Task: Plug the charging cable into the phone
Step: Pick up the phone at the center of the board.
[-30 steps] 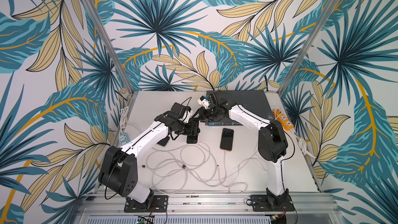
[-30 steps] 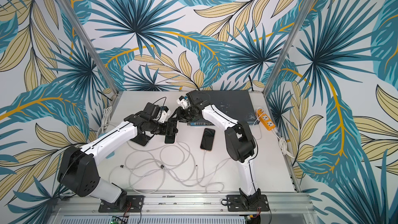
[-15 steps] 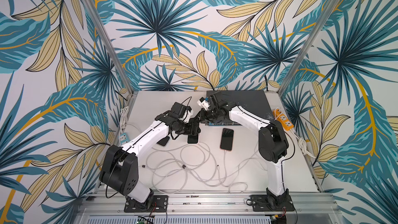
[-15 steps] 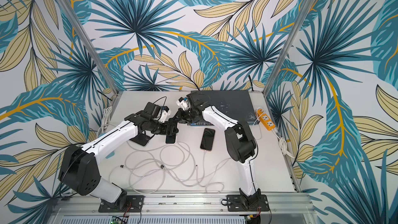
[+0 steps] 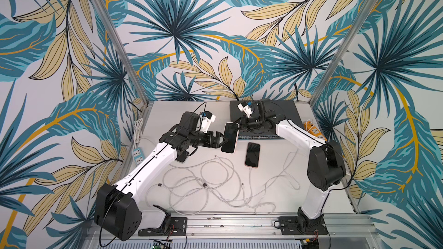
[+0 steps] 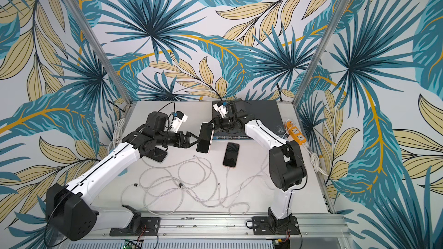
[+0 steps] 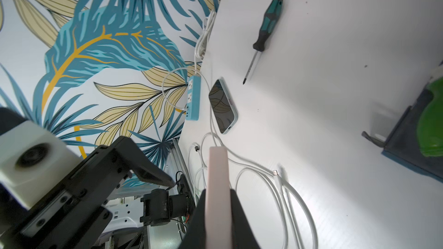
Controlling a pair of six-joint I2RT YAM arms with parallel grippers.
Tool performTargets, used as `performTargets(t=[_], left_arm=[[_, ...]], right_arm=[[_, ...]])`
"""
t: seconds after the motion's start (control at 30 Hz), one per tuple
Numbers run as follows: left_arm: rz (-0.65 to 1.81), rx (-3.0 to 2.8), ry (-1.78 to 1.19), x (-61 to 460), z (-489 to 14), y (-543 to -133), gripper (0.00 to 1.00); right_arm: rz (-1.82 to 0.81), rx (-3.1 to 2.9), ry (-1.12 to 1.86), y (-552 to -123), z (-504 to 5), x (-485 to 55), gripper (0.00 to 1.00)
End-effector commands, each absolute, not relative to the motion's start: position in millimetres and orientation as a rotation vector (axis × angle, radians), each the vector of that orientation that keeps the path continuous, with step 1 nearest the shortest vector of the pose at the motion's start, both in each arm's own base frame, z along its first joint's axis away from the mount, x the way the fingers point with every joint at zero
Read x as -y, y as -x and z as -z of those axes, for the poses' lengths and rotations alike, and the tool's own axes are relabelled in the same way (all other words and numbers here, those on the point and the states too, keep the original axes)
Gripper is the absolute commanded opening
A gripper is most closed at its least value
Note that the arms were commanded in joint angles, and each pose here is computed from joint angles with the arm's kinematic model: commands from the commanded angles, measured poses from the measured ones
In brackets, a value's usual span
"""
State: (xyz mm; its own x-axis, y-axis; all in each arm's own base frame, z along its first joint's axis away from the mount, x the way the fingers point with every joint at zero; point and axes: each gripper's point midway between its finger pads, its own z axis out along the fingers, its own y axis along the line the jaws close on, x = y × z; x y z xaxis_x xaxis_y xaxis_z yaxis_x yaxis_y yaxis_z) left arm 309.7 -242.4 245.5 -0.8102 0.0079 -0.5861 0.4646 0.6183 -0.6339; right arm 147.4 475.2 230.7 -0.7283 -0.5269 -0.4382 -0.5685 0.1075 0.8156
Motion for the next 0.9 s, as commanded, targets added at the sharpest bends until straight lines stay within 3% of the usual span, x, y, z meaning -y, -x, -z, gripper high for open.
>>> performTargets(t=[0.0,0.33,0.6,0.77,0.87], left_arm=[[1.282,-2.21,-0.401,255.9,-263.2,-309.5,0.92],[1.401,-2.124,-0.459,266.0,-283.7,-307.6,0.84],[1.585,-2.034,-0.497,276.8,-293.0,-293.0,0.61],[1.607,-2.04,-0.507,278.7,-290.7,-287.4,0.32],[1.616,-2.034,-0.511,279.1,-293.7,-286.9,0.26]], right_arm=[[-1.926,-2.062,1.278,-118.3,-279.9,-467.6,0.0],[-2.104,-1.895,1.286,-101.9,-309.6,-455.1,0.0],[-2.156,-1.828,1.29,-100.9,-326.6,-453.9,0.0],[-2.184,-1.81,1.302,-99.2,-329.7,-454.1,0.0],[-2.189,-1.815,1.307,-98.1,-327.3,-452.8,0.0]])
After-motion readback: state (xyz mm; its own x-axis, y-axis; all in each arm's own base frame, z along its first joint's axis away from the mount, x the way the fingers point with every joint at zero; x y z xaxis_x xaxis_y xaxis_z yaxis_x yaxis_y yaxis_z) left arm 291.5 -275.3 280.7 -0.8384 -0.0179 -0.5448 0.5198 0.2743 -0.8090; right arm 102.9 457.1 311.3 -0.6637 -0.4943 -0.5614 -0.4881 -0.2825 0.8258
